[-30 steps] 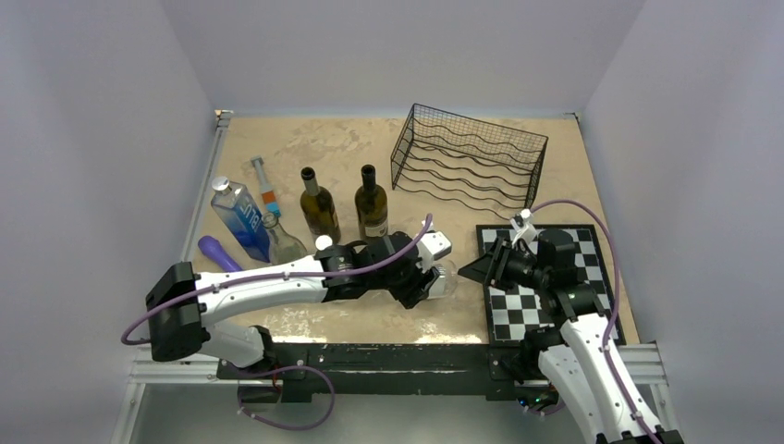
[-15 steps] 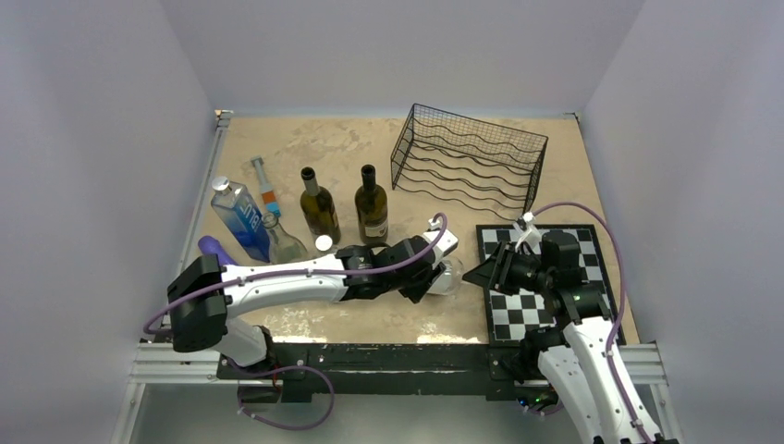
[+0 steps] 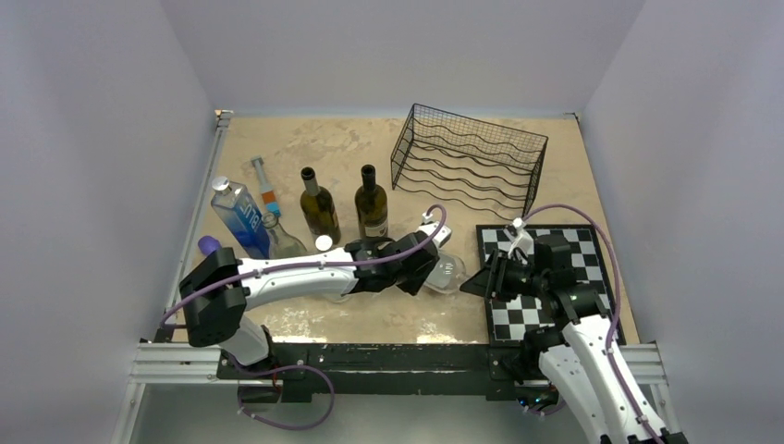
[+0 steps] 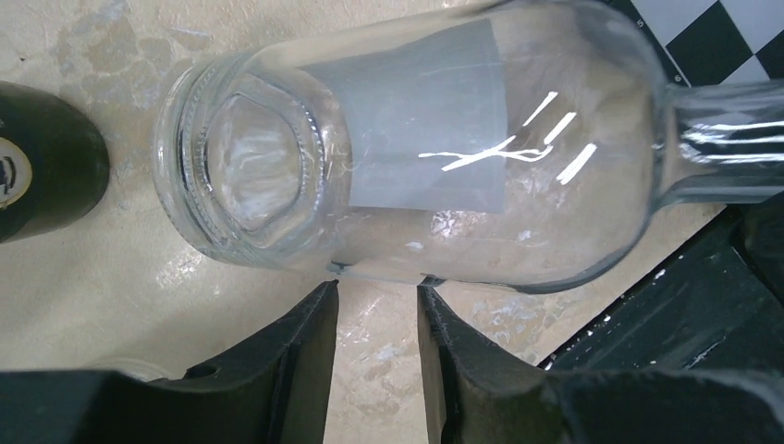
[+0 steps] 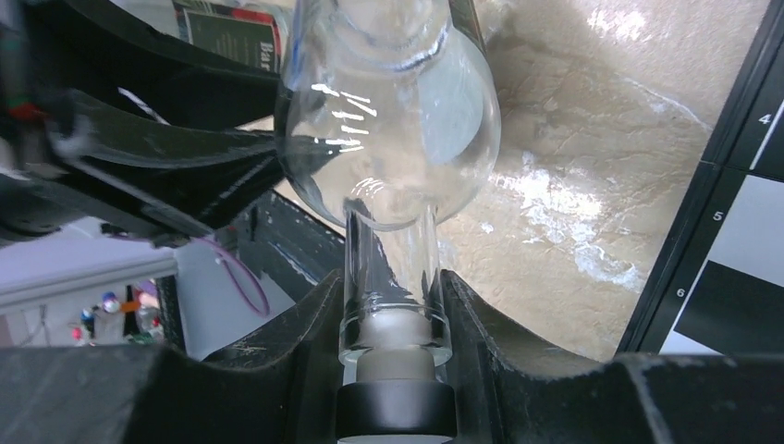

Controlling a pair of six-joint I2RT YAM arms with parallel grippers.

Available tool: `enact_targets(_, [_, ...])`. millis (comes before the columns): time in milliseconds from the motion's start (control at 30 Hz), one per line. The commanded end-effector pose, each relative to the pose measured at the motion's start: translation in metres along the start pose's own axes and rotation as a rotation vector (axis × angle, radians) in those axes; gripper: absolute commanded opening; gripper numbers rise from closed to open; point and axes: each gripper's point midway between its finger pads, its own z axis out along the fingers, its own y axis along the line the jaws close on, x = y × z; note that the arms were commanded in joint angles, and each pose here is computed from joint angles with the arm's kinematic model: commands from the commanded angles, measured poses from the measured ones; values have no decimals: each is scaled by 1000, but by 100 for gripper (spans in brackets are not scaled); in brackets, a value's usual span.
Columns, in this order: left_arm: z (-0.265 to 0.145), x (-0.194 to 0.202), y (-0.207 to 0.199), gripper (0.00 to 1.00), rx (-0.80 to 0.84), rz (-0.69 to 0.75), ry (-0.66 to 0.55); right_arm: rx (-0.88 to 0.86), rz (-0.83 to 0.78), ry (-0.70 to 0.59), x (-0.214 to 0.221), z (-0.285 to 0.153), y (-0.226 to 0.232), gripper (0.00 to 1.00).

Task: Put the wine bottle on the wine rack

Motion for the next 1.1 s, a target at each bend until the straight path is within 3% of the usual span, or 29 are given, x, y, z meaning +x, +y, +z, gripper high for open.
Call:
enact_targets(0, [-40, -65, -9, 42, 53, -87, -204, 28, -112, 21, 4, 14, -1, 0])
enact_targets(333, [-103, -95, 5, 45, 66, -149, -362, 224, -262, 72, 9, 36, -13, 0])
enact_targets(633, [-164, -118, 25, 54, 57, -191, -510, 398, -441, 63, 7, 59, -14, 0])
enact_targets(1033, [-183, -115, 42, 57, 16, -207, -553, 540, -509, 116, 43, 94, -32, 0])
enact_targets(1067, [-184, -115, 43, 57, 11, -207, -553, 544, -512, 120, 43, 96, -32, 5])
